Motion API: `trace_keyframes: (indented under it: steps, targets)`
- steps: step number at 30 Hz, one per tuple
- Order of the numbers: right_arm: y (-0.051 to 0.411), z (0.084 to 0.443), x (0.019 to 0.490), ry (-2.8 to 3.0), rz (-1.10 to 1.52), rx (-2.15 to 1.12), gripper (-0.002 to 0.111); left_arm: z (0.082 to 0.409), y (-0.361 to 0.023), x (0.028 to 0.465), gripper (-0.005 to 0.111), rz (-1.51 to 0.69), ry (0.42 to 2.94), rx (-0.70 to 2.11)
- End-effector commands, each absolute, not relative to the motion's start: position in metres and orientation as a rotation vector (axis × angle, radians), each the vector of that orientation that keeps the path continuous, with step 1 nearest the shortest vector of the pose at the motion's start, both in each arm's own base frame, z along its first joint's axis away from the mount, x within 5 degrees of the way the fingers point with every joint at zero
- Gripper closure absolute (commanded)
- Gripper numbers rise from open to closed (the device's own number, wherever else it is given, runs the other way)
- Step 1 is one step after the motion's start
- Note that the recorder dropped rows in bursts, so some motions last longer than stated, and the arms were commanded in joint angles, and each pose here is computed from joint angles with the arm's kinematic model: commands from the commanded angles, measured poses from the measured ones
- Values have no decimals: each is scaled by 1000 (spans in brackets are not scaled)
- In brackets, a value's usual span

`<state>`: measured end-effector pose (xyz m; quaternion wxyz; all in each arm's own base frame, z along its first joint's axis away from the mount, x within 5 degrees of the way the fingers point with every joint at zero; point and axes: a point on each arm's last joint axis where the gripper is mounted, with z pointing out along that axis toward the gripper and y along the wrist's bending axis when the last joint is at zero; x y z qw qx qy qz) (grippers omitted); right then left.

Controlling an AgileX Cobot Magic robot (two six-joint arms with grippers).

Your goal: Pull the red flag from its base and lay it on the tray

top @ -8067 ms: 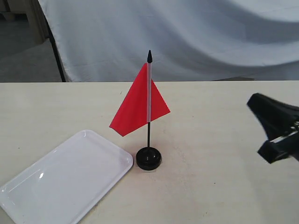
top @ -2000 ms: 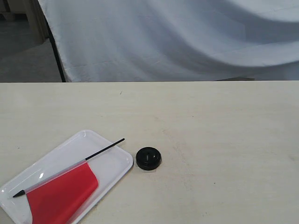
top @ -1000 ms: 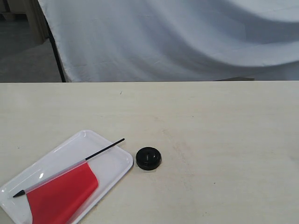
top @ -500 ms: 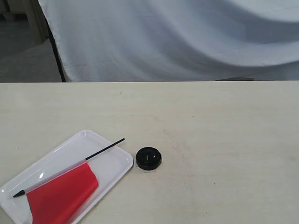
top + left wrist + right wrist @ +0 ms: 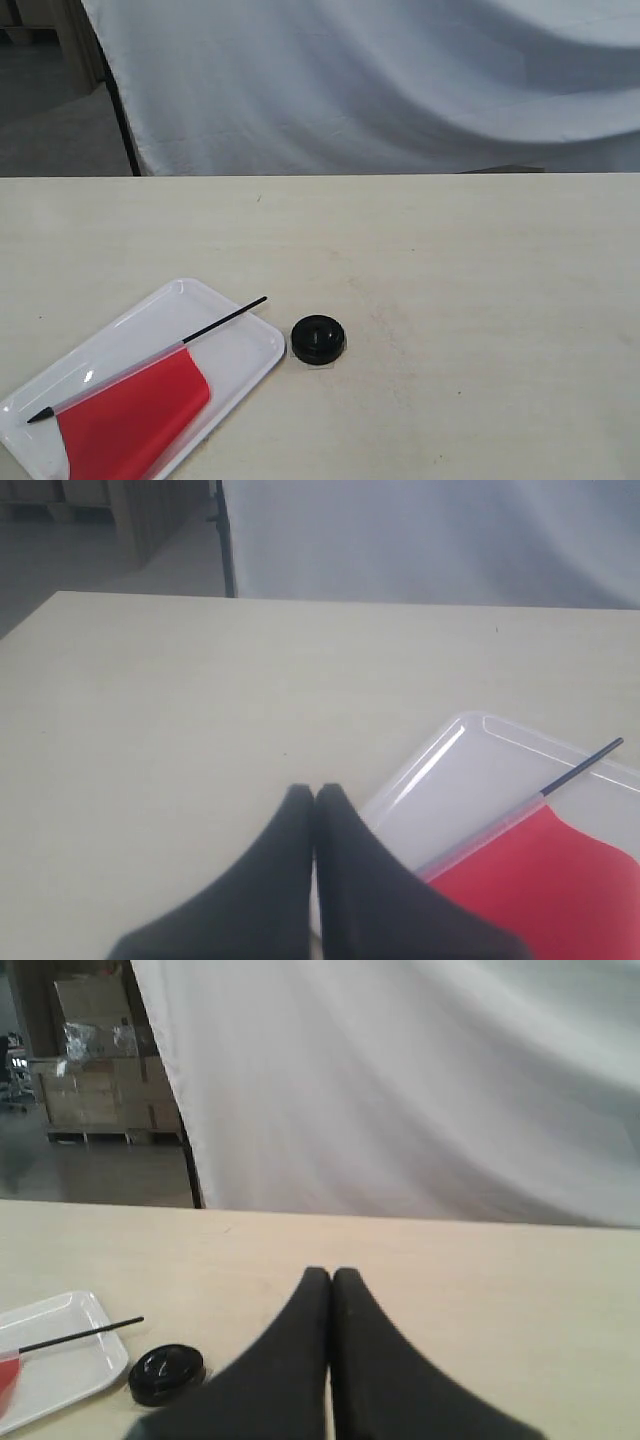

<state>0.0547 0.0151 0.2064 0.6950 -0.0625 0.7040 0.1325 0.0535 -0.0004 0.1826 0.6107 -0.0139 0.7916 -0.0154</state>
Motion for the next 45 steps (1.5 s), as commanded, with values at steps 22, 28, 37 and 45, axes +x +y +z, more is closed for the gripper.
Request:
trace_keyframes:
  steps: [22,28,37,45]
  targets:
    - [14,196,54,1674,312,-111,109,182,-1,54,107,-41,1825,-23]
    - [14,196,54,1674,312,-112,109,182,-1,54,107,-41,1825,-23]
    - [14,196,54,1674,312,-112,109,182,-1,54,107,-41,1825,-23]
    - [14,196,54,1674,312,-112,109,182,-1,54,107,-41,1825,-23]
